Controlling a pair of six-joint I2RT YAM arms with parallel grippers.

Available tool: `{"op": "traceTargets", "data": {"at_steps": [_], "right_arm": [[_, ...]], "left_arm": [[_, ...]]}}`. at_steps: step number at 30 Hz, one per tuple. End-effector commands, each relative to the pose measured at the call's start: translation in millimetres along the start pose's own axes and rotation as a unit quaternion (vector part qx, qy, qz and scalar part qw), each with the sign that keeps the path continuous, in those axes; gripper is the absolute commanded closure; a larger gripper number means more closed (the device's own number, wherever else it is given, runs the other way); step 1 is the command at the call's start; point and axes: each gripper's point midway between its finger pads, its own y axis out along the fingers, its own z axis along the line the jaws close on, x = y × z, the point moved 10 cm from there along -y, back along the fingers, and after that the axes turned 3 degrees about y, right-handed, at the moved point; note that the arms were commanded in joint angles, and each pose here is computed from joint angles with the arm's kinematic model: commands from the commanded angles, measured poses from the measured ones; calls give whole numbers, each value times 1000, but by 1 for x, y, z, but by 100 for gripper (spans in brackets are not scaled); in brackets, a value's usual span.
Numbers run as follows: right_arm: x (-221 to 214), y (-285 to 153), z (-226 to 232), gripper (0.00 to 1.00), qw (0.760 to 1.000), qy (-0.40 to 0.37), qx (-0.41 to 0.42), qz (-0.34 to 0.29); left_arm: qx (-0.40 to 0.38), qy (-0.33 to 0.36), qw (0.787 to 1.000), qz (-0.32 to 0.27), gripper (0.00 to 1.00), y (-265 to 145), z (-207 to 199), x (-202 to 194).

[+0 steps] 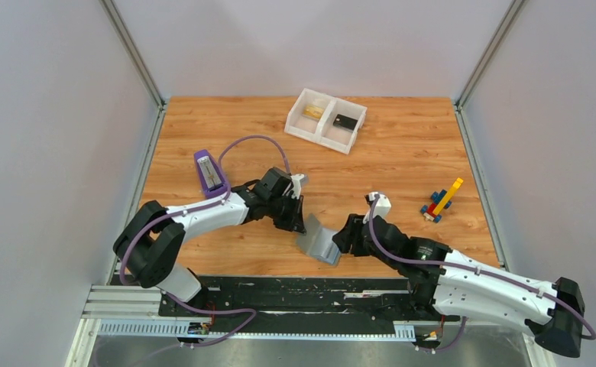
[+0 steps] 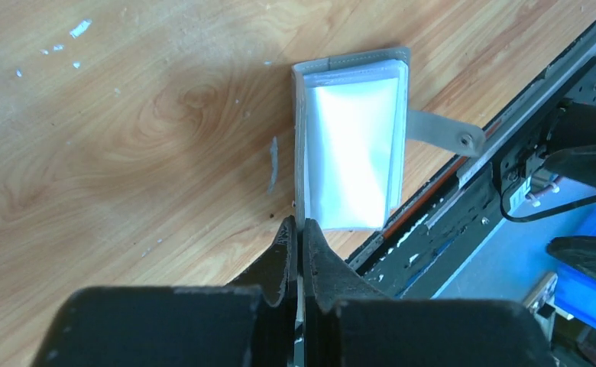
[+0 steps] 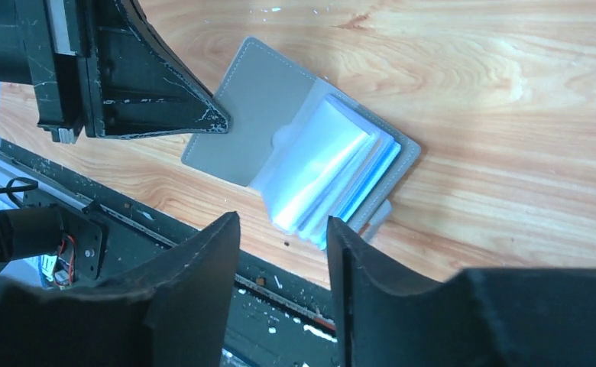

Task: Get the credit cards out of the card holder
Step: Open the card holder at the center of the board.

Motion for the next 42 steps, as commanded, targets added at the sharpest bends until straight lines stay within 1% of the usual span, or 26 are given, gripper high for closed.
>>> {"op": "traceTargets", "data": {"at_steps": [1,5,8,10,13,15,19,22,27,31,36,42], "right_arm": [[22,-21,20,51,999,48,6,-10],[31,-21,42,52,997,69,33,10],[27,-6,52,52,996,75,12,37],[23,7,54,49,996,77,-11,51],[12,24,50,40,993,92,-51,62],[4,32,45,37,989,105,-74,70],[-8,39,34,37,984,130,-96,80],[-11,37,32,36,985,136,-74,79],[-13,33,27,40,983,154,-61,73],[-18,34,22,42,981,171,-56,74],[-23,39,20,37,979,179,-54,79],[-26,49,18,36,978,180,-62,83]], "left_arm": [[-21,-10,1000,-18,100,-5,-5,-4],[-10,-30,999,-33,100,-9,-3,-10],[4,-46,998,-43,100,-10,0,-14],[12,-57,997,-44,100,-9,4,-20],[21,-69,996,-45,100,-8,7,-23],[22,-72,996,-45,100,-8,8,-26],[22,-73,996,-45,100,-8,9,-30],[22,-72,996,-48,100,-10,10,-32],[20,-71,996,-56,100,-12,10,-33],[22,-71,996,-48,100,-9,12,-35],[21,-73,996,-46,100,-8,13,-37],[17,-75,996,-44,100,-9,13,-39]]}}
